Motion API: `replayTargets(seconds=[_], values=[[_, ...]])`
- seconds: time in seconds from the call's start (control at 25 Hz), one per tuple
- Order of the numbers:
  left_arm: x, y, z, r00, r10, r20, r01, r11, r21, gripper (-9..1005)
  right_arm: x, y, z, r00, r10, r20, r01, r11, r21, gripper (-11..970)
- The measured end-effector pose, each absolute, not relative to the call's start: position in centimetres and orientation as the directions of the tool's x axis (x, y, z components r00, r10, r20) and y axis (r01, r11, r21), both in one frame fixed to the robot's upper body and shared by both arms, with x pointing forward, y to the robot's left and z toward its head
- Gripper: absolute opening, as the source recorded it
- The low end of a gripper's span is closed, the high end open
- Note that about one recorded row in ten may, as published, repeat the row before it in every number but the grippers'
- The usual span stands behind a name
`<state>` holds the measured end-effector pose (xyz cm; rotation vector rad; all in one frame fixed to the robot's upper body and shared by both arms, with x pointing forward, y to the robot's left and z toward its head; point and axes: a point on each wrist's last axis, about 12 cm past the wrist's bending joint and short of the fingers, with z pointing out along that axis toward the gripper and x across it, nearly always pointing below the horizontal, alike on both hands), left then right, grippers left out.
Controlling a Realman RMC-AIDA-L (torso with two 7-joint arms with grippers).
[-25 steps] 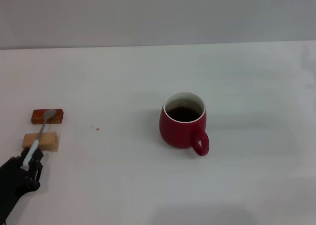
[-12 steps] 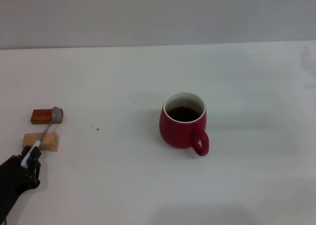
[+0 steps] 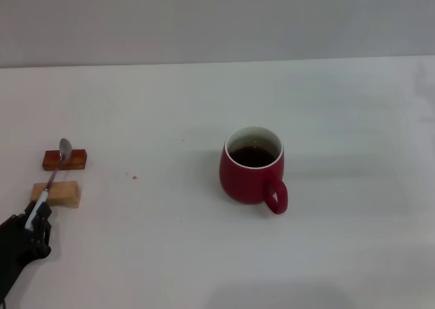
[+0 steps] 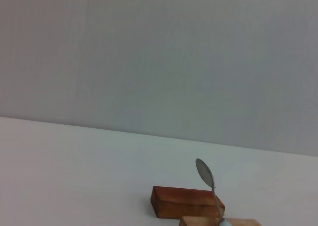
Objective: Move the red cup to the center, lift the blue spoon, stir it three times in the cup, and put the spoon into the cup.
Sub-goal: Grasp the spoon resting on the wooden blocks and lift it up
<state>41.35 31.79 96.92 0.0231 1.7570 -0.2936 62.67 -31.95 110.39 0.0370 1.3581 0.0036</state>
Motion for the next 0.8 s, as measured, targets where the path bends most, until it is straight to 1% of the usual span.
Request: replayTargets(seconds=[0.8], values=[[41.98, 31.86, 97.5, -0.175, -0.151, -0.973, 0.199, 0.962, -0.185, 145, 62.55, -31.81, 110.06, 0.2, 0.031, -0.979, 0.017, 0.999, 0.035, 391]])
